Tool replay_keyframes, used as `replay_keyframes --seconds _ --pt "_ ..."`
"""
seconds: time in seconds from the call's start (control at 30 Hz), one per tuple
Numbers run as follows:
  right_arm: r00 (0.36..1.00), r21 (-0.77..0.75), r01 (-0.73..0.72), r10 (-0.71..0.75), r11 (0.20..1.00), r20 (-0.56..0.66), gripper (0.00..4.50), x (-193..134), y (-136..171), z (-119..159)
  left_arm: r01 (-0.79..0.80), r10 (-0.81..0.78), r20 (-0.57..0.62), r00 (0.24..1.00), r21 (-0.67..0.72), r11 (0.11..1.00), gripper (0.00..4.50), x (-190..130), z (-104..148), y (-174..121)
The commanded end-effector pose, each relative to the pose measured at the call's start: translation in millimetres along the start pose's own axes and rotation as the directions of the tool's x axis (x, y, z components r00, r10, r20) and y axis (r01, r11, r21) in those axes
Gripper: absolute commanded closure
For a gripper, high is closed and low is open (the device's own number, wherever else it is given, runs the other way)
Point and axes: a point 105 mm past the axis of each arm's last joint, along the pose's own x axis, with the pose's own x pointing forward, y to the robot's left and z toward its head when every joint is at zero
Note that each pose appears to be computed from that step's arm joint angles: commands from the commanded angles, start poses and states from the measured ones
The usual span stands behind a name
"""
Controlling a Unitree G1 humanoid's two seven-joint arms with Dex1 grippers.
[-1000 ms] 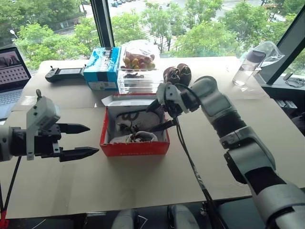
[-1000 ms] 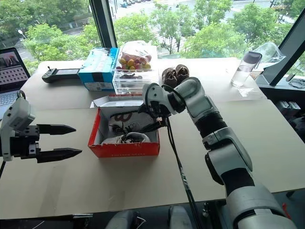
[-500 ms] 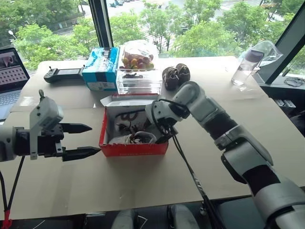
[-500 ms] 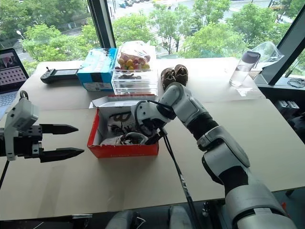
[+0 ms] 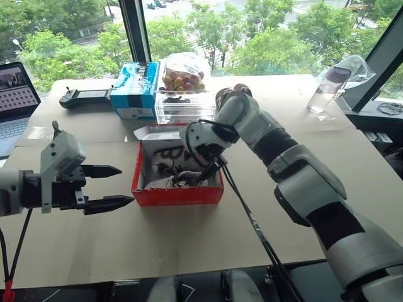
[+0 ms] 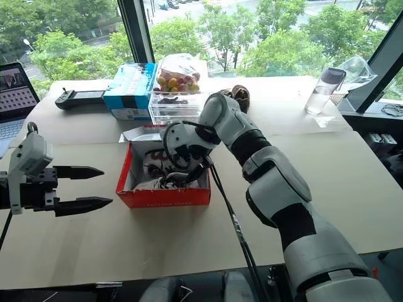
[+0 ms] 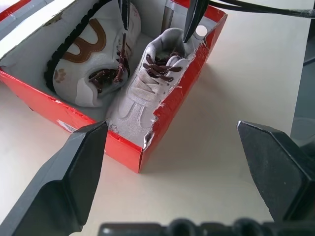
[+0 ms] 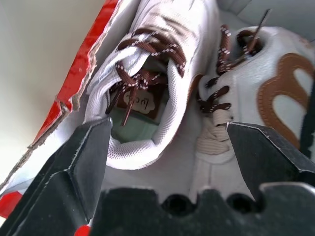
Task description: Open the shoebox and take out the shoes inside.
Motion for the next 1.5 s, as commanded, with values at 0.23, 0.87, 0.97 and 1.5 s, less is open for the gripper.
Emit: replay_keyframes --seconds 0.23,0.87,0.97,1.5 --pt "0.999 -0.028 -0.039 0.038 0.999 -0.024 1.13 12 2 -1 -0.019 0.018 0.017 1.0 0.039 0.999 0.0 -1 5 -3" --pt "0.992 -0.149 0.129 -0.129 0.98 0.005 4.48 -50 -27 35 -0.012 0.011 0.025 1.0 0.042 0.999 0.0 2 7 -1" --pt "0.985 -0.148 0.172 -0.172 0.974 0.012 4.48 -75 -26 34 -0.004 0.003 0.026 1.0 0.047 0.999 0.0 5 8 1" --pt "0.708 0.494 0.659 -0.69 0.568 -0.151 4.48 -233 34 -93 0.034 -0.036 0.032 0.999 0.059 0.998 0.0 12 13 7"
